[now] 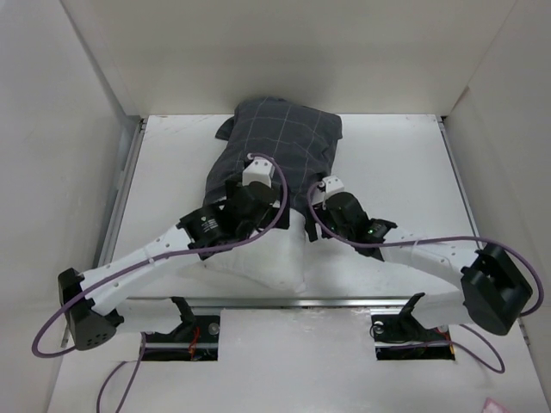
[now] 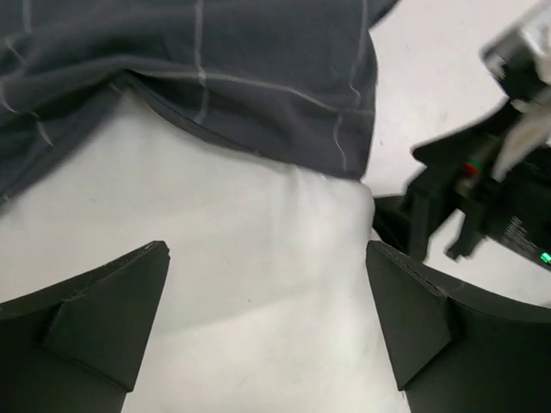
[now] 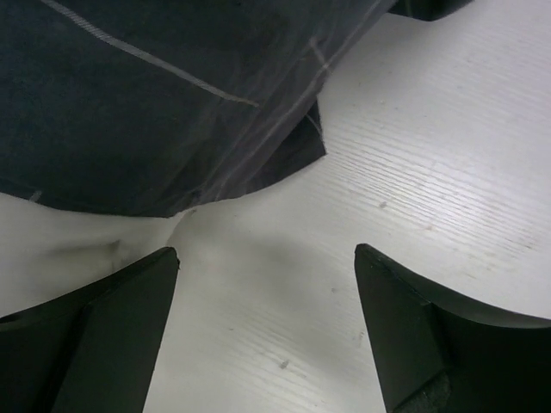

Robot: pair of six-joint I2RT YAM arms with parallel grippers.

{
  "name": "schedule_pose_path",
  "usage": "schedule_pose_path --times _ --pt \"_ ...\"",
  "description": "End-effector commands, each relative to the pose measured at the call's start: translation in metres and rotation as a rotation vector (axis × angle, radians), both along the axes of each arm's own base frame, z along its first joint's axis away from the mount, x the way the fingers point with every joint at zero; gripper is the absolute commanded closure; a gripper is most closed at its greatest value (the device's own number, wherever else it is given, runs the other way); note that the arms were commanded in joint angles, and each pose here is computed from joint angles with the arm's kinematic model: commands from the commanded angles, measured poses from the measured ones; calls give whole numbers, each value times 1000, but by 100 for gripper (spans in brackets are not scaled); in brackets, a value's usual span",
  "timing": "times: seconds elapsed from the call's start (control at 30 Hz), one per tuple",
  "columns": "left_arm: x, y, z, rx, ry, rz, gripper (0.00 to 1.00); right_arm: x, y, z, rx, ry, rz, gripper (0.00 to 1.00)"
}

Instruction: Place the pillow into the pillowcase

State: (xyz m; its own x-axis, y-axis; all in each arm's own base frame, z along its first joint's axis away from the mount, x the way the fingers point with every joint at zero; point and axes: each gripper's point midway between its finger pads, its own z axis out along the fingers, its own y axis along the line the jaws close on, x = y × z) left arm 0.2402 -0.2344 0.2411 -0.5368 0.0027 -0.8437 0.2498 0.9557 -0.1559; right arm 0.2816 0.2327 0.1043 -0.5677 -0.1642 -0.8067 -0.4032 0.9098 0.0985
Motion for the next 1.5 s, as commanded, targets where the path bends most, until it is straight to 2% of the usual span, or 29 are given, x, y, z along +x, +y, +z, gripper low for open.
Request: schedule_pose_path --times 0.0,0.07,0.13,0.2,0.33,0.47,0.53,0.63,0.7,0.73,0.8,0.83,0.93,0.97,1.0,1.1,1.17,1.2,1.23,1.27,1.3,1.33,1.37,1.4,1.47 --pt "-18 -9 0 24 52 -49 0 4 33 18 119 -63 83 12" --pt "-30 -24 -8 8 90 -84 0 7 39 15 136 -61 88 12" --pt "-37 -29 -13 15 105 -99 0 15 31 7 121 -71 -1 12" --pt "-37 -33 -25 29 118 -83 0 28 27 7 145 -89 -106 12" --pt "-42 -42 -53 18 171 -94 0 63 -3 23 144 -174 -431 12" --pt "-40 -25 -69 66 187 -7 0 78 -8 34 162 -211 -550 12" --pt "-40 -22 -77 84 183 -5 0 89 -1 41 199 -253 -559 12" --pt "-40 -21 -80 79 180 -6 0 96 19 34 186 -260 -456 12" --pt "-39 -23 -79 71 176 -6 0 101 37 38 244 -270 -399 12" --pt "-39 -23 -79 71 176 -6 0 103 39 30 236 -265 -399 24" --pt "-39 -23 -81 71 176 -6 0 108 37 27 271 -260 -467 42" --pt "-39 -23 -81 71 176 -6 0 113 37 32 288 -274 -496 65" --pt "-39 -27 -84 69 189 -6 0 115 26 29 263 -272 -572 84" --pt "-40 -25 -89 92 200 -5 0 113 25 36 277 -273 -576 95" --pt "-39 -26 -91 103 217 21 0 109 20 35 252 -260 -576 100" --pt "-35 -28 -100 151 243 62 0 92 15 50 249 -228 -519 100" --pt "-31 -20 -125 256 275 142 0 73 18 47 227 -171 -420 100" --pt "-25 -25 -124 273 269 162 0 66 16 64 256 -178 -390 100" --pt "-22 -13 -143 397 275 210 0 59 16 67 245 -174 -348 100" --pt "-19 -9 -147 438 271 253 0 51 21 69 257 -155 -289 100" --pt "-17 -8 -153 458 270 299 14 46 22 74 268 -157 -260 100" --pt "-11 -13 -151 468 256 324 35 41 21 88 270 -182 -221 100" --pt "-9 -4 -165 562 251 353 69 36 20 88 264 -168 -208 100" --pt "-7 -2 -169 582 243 379 100 35 21 99 271 -176 -187 100" --pt "4 -4 -167 548 199 447 100 31 17 111 242 -204 -153 100"
